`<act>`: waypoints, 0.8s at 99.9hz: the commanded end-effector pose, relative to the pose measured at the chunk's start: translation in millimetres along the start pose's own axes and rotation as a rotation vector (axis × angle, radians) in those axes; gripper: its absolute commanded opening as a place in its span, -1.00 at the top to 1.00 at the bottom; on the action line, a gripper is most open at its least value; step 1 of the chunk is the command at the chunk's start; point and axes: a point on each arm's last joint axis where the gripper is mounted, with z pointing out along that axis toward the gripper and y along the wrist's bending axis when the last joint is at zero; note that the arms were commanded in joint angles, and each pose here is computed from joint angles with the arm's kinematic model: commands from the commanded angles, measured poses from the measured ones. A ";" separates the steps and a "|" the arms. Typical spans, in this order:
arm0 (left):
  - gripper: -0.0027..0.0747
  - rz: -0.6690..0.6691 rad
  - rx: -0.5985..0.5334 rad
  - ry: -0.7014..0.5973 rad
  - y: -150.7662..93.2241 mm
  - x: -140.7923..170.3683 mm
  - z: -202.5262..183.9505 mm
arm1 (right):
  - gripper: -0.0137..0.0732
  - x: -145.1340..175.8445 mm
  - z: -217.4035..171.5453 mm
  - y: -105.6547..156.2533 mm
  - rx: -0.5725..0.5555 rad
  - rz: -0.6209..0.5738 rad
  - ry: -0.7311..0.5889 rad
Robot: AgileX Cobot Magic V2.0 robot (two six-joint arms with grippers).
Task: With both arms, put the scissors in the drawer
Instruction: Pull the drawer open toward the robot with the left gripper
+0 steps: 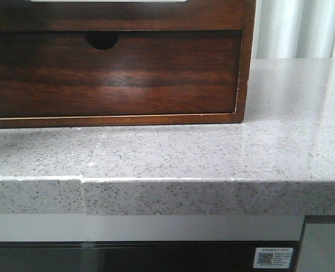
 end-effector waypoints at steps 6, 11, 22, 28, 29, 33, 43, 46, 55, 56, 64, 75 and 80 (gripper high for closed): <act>0.94 0.163 0.185 0.052 -37.3 13.4 -12.8 | -0.48 -18.1 -2.2 -1.2 0.009 -0.008 -0.108; 0.97 0.170 0.183 0.052 -37.5 20.6 -16.1 | -0.48 -18.1 -2.2 -1.2 0.009 -0.008 -0.108; 0.97 0.191 0.187 0.047 -39.7 39.9 -25.5 | -0.48 -18.1 -2.2 -1.2 0.009 -0.008 -0.108; 0.97 0.199 0.191 0.044 -40.5 50.9 -30.8 | -0.48 -18.1 -2.2 -1.2 0.009 -0.008 -0.108; 0.97 0.206 0.194 0.043 -42.0 52.9 -32.1 | -0.48 -18.1 -2.2 -1.2 0.009 -0.008 -0.108; 0.97 0.215 0.194 0.038 -42.8 59.6 -35.4 | -0.48 -18.1 -2.2 -1.2 0.009 -0.008 -0.108; 0.97 0.265 0.203 0.035 -48.4 77.3 -44.7 | -0.48 -18.1 -2.2 -1.2 0.009 -0.008 -0.108; 0.97 0.279 0.204 0.037 -49.6 82.0 -47.0 | -0.48 -18.1 -2.2 -1.2 0.009 -0.008 -0.108; 0.97 0.333 0.205 0.044 -53.5 96.3 -54.0 | -0.48 -18.1 -2.2 -1.2 0.009 -0.008 -0.108; 0.97 0.336 0.204 0.045 -53.3 97.6 -54.5 | -0.48 -18.1 -2.2 -1.2 0.009 -0.008 -0.108; 0.97 0.373 0.213 0.040 -57.5 108.6 -60.5 | -0.48 -18.1 -2.2 -1.2 0.009 -0.008 -0.108; 0.97 0.394 0.200 0.017 -58.4 116.5 -65.1 | -0.48 -17.9 -2.2 -1.2 0.009 -0.008 -0.106; 0.97 0.409 0.185 0.006 -58.2 118.0 -66.3 | -0.48 -17.9 -2.2 -1.2 0.009 -0.008 -0.105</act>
